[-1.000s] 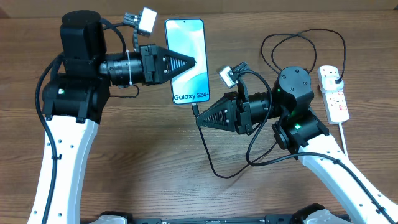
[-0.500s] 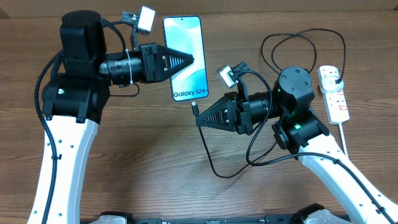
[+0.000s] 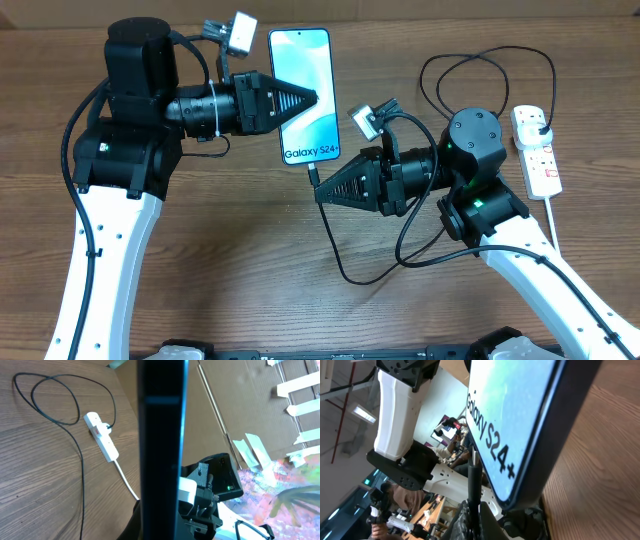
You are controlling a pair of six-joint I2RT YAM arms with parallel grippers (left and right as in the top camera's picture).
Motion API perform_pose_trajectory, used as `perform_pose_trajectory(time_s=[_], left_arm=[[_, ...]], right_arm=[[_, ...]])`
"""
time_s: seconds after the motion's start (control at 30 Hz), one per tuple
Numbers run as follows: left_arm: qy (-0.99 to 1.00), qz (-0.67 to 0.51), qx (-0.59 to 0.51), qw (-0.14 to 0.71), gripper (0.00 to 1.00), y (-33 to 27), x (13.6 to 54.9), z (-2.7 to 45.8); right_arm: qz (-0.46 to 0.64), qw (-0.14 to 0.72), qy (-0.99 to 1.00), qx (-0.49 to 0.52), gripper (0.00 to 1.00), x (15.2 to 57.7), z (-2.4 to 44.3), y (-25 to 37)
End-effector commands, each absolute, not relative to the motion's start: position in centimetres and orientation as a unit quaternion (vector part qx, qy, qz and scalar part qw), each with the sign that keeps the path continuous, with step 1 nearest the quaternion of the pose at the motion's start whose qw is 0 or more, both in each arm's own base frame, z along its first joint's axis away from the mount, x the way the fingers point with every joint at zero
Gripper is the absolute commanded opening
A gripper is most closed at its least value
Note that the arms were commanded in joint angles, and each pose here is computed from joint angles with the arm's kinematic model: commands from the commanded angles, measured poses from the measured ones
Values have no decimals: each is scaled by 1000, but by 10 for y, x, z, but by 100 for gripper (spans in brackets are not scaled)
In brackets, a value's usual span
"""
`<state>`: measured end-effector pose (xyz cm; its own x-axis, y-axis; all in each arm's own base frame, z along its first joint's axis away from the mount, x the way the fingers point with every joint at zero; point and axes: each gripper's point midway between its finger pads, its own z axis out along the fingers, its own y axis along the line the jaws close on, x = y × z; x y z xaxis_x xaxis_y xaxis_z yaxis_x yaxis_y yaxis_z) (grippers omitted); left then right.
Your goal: Plug charger to phone and switch on socket
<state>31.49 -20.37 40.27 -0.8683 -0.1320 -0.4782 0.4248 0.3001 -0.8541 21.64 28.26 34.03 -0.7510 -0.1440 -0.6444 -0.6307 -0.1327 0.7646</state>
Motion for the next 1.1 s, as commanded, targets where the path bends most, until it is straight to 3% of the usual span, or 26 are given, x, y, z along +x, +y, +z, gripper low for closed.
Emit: perform_pose_trajectory(time_s=[0.0, 1.07], left_arm=[[760, -590, 113, 248, 4, -206, 302, 417], [762, -596, 95, 235, 5, -205, 302, 418]], right_arm=[[687, 194, 628, -309, 4, 217, 351, 283], [685, 200, 631, -303, 4, 220, 351, 284]])
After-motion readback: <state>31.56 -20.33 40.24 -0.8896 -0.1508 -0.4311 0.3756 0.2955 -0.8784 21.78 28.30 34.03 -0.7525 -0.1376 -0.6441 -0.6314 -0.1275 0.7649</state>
